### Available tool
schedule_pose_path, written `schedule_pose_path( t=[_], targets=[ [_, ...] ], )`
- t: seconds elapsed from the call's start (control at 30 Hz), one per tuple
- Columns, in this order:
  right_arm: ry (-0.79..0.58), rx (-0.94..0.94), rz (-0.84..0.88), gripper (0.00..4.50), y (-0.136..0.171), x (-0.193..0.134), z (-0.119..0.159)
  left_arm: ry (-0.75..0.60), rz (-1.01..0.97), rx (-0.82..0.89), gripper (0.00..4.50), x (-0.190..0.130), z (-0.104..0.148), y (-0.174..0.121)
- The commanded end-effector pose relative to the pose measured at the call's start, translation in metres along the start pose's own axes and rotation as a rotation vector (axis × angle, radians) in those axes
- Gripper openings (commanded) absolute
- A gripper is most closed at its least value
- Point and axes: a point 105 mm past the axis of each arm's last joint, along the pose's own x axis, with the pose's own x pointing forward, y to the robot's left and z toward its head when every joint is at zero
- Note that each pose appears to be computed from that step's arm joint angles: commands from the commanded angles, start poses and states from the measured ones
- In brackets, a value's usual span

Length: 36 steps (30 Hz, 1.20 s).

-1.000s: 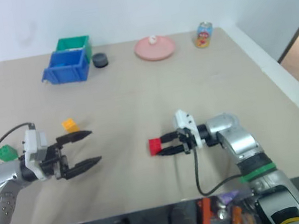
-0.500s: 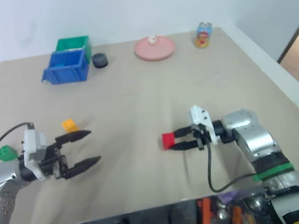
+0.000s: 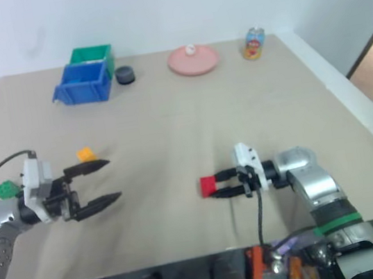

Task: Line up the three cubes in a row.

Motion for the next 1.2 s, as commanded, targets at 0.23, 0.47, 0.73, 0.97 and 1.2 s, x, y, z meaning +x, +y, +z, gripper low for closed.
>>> schedule_pose_path(
  t=[0.23, 0.47, 0.73, 0.97, 1.2],
  targets=[
    [0.038, -0.049, 0.072, 2.48, 0.009, 0.006, -0.001, -0.010, 0.012, 0.033, 4.50, -0.004, 0.012, 0.003],
    [0.043, -0.048, 0.047, 4.48, 0.004, 0.006, 0.000, -0.007, 0.013, 0.031, 4.50, -0.004, 0.011, 0.003],
    [0.004, -0.030, -0.042, 4.48, -0.023, -0.024, 0.031, -0.014, 0.028, -0.017, 4.50, -0.005, 0.010, 0.002],
    [-0.071, -0.016, 0.006, 4.48, -0.011, -0.068, 0.065, -0.043, 0.137, -0.173, 4.50, -0.017, 0.002, -0.006],
    [-0.197, -0.032, -0.063, 4.48, -0.026, -0.064, 0.093, -0.161, 0.339, -0.323, 4.50, -0.028, 0.009, 0.009]
  ],
)
